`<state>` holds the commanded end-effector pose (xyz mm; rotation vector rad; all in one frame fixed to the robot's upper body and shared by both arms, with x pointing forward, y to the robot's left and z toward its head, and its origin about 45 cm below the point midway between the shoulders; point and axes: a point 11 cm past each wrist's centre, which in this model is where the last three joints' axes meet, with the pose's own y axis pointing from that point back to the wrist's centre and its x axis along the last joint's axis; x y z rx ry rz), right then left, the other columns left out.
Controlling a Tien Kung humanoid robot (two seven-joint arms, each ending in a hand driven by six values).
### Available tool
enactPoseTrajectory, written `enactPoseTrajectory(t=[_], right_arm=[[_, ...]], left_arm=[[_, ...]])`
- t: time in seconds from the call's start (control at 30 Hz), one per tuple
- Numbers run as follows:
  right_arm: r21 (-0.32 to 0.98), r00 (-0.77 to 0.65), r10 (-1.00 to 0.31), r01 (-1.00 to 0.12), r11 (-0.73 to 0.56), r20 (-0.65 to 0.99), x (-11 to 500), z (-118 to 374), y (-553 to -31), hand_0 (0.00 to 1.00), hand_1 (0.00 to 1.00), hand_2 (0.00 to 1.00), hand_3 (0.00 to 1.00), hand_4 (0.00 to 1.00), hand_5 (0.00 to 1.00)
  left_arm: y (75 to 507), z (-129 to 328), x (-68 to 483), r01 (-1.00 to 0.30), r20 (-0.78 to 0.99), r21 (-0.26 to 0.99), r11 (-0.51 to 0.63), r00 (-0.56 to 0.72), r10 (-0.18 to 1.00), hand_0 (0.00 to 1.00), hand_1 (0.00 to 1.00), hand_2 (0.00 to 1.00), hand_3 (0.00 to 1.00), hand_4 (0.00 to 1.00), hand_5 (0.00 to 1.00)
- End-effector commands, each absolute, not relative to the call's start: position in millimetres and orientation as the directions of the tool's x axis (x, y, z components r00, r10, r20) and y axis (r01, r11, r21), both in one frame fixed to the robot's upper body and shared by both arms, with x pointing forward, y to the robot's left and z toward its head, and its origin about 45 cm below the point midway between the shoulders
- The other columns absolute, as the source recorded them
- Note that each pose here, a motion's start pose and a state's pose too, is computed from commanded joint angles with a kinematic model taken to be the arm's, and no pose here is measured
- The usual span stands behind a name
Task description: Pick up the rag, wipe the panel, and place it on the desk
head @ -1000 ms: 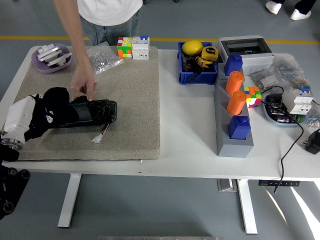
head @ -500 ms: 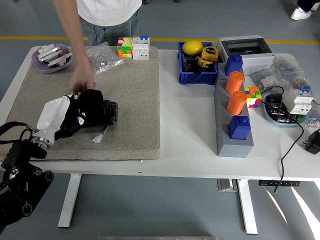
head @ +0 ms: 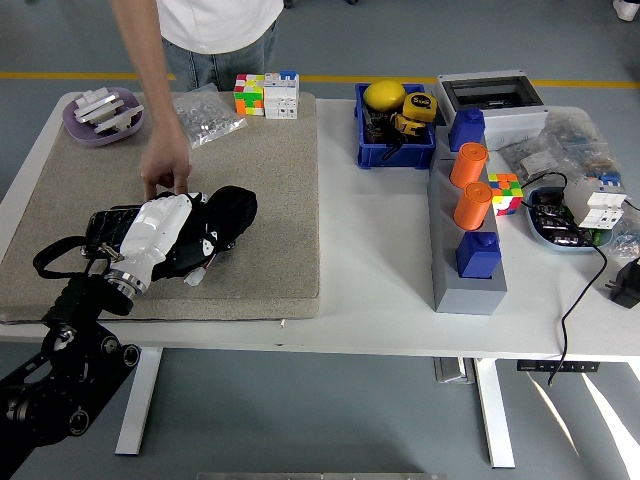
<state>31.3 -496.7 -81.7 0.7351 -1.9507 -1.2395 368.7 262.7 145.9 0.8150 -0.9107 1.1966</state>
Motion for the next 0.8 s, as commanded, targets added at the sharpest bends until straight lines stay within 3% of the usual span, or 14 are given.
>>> enactPoseTrajectory(t=[0.37,0.8], right_arm=[[0.921,-0.594,-0.762,-0.086,0.379,0.258,29,-82,-496,0.769,0.639,0.689,0.604,0.998,0.545],[0.922,-0.596,-0.761,-0.084,0.378,0.257,29,-82,-496,0.769,0.640,0.689,0.605,0.998,0.546]], left_arm=[[269,145,368,-0.985,0.906,0.046,0.168,0.112,0.407,0.251,0.126,0.573,0.428,0.002,0.002],[322,141,369,-0.997,0.921,0.064,0.044,0.076,0.383,0.252,0.132,0.573,0.428,0.002,0.002]])
